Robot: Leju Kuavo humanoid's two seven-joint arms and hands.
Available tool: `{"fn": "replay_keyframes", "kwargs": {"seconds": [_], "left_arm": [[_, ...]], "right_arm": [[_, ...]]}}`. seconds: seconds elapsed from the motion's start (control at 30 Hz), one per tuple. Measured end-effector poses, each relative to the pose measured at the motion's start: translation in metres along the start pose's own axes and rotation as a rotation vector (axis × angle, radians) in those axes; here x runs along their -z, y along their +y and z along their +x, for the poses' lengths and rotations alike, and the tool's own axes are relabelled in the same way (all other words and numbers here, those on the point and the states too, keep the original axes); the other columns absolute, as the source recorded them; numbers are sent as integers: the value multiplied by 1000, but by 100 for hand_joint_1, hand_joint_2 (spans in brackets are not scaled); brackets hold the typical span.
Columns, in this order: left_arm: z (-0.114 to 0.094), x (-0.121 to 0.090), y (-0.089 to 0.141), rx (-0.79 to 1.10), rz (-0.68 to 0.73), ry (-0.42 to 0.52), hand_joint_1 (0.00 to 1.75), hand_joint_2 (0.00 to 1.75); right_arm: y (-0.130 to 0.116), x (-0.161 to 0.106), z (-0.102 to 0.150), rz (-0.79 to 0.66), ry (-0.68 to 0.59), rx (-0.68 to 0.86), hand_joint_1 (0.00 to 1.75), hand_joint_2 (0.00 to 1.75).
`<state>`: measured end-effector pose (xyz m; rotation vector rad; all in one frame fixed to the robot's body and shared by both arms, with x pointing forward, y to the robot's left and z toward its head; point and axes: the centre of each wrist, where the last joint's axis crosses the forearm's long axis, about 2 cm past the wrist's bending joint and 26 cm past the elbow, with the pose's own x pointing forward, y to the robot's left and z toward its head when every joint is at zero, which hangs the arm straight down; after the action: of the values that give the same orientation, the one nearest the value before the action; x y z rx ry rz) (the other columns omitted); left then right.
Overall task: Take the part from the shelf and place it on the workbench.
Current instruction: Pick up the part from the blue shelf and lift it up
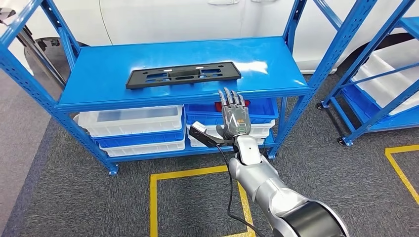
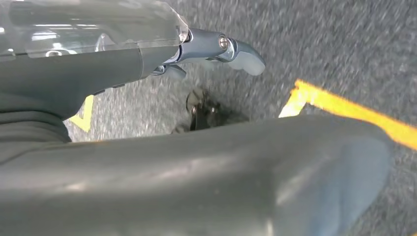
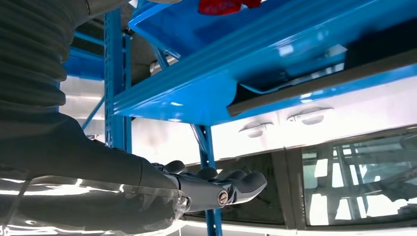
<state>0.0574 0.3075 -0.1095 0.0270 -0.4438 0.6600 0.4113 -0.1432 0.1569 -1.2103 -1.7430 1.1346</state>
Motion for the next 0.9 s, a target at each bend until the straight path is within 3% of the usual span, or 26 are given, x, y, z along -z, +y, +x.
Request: {"fn": "replay_keyframes", "kwargs": {"seconds": [0.27,0.9], "left_arm": [[0,0,1,47,23,-45,0,0],[1,0,4,66,18,-11,0,0]], "right_arm": [[4,-6,-2,12,7,2,0,175],[5,-8,-3,11,7,2,0,175]]}}
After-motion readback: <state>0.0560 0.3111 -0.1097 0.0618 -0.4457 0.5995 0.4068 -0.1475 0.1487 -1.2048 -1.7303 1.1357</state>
